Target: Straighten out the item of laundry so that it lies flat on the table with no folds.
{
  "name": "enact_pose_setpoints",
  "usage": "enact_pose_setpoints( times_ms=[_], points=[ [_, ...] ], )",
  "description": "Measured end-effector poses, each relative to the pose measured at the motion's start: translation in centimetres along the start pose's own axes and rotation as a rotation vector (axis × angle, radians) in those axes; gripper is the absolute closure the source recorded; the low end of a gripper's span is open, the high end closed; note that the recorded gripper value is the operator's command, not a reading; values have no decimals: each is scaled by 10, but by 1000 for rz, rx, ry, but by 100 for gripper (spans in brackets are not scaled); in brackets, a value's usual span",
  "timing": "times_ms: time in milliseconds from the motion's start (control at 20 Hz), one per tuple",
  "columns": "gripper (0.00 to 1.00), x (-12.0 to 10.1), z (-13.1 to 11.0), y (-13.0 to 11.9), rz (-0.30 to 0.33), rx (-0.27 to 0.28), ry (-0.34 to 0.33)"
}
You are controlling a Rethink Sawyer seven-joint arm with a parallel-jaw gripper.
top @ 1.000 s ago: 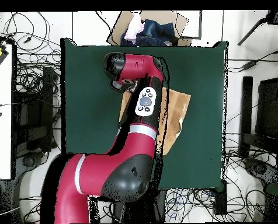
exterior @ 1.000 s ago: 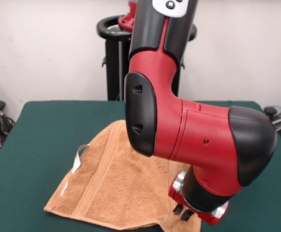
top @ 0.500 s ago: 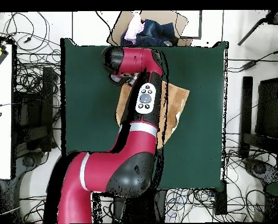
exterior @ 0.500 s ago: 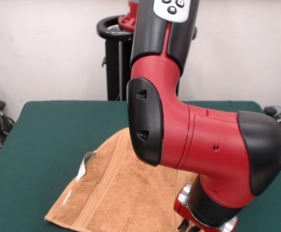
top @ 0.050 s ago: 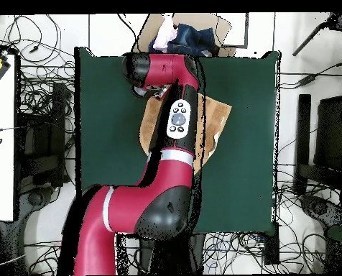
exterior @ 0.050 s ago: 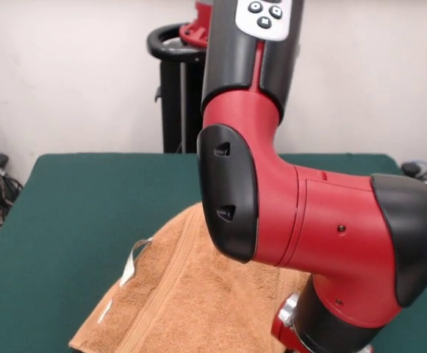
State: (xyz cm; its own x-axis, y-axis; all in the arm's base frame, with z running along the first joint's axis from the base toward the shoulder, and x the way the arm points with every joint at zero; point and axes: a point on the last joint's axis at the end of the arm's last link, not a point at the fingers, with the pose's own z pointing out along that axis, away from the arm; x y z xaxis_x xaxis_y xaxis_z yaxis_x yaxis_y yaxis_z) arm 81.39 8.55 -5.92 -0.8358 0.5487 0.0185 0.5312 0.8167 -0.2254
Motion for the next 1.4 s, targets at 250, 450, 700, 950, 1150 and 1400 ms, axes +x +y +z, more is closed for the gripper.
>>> enact_pose_setpoints(
  times_ms=[250, 450, 700, 950, 1150, 1400],
  points=[
    [0, -3, -5, 2, -2, -8, -13],
    [0, -4, -5, 2, -2, -8, -14],
    [0, -6, -5, -4, 11, -17, -29],
    [0, -14, -10, -22, 47, -47, -68],
    [0, -28, -19, -58, 99, -54, -88],
    [0, -54, -34, -128, 178, -46, -86]
  ],
)
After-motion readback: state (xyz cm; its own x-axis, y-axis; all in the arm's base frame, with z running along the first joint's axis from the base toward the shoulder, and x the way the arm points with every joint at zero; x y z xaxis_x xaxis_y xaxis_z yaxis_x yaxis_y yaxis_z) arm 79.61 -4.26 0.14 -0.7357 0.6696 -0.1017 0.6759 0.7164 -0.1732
